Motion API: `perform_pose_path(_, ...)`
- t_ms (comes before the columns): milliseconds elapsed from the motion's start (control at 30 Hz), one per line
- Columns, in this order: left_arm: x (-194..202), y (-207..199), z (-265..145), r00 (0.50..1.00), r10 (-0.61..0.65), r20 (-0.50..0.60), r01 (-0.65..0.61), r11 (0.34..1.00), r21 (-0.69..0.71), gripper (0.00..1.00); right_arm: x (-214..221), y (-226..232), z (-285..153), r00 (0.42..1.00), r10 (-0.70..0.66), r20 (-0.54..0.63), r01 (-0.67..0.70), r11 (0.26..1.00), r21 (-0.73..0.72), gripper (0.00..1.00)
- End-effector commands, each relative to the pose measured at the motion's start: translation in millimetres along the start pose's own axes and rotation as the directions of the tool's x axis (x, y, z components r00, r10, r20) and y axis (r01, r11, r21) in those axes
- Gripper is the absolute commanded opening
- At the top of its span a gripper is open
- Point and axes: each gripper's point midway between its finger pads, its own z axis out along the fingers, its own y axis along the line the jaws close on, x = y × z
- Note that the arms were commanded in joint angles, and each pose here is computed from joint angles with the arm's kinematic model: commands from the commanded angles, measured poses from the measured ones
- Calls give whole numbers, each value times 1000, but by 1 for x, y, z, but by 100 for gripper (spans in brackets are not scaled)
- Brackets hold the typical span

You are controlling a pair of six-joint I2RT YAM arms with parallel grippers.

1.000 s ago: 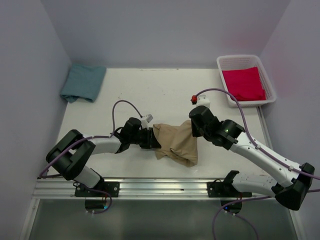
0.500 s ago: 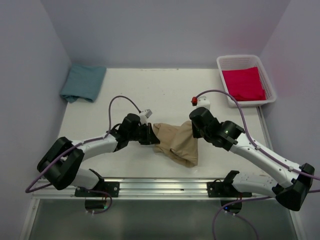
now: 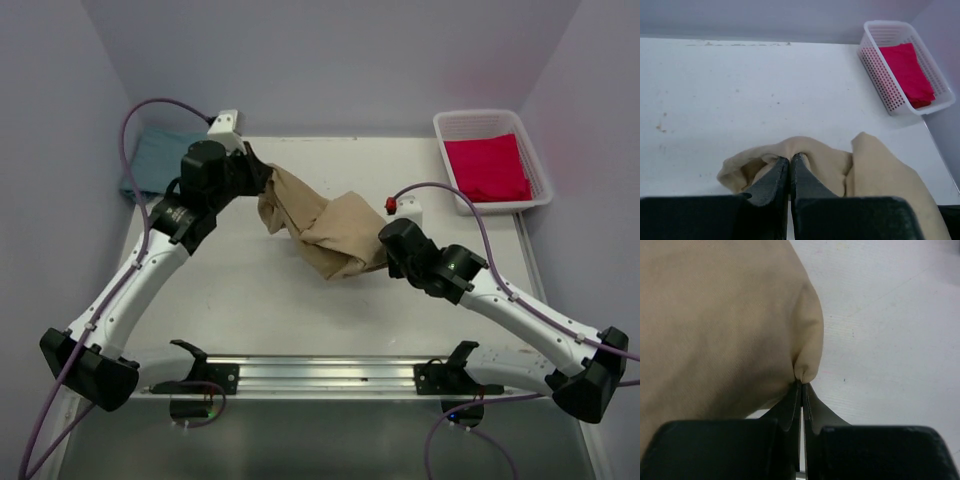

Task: Fold and stack the t-shirts
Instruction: Flatten out the tshirt

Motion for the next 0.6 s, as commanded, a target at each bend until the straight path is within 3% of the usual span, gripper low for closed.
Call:
perform_pose_path(0,-45,22,-13,994,87,58,-79,987,-138,0,-9,-10,-3,998,17,60,-20,999,38,0)
perform_pose_path(200,-101,36,-35,974,122,190,-68,962,-266,0,6,-32,3,999,-10,31,4,987,162,0)
perform_pose_path(233,-103,37,-36,973,126,196,-70,960,-272,0,6,-35,3,1000,2,32,-7,982,187,5)
perform_pose_path(267,-107,36,-38,972,126,201,-68,959,-274,0,9,-47,1,1000,-11,21,5,969,249,21)
perform_pose_path(300,-107,35,-39,971,124,202,-67,961,-267,0,11,-50,2,1000,-14,10,10,961,276,61)
perform_pose_path(400,-107,29,-40,972,113,204,-63,969,-240,0,8,-61,-4,999,16,35,-27,943,331,96)
perform_pose_path(567,-108,18,-44,975,93,201,-56,982,-181,0,-15,-56,-14,989,66,131,-101,956,275,99)
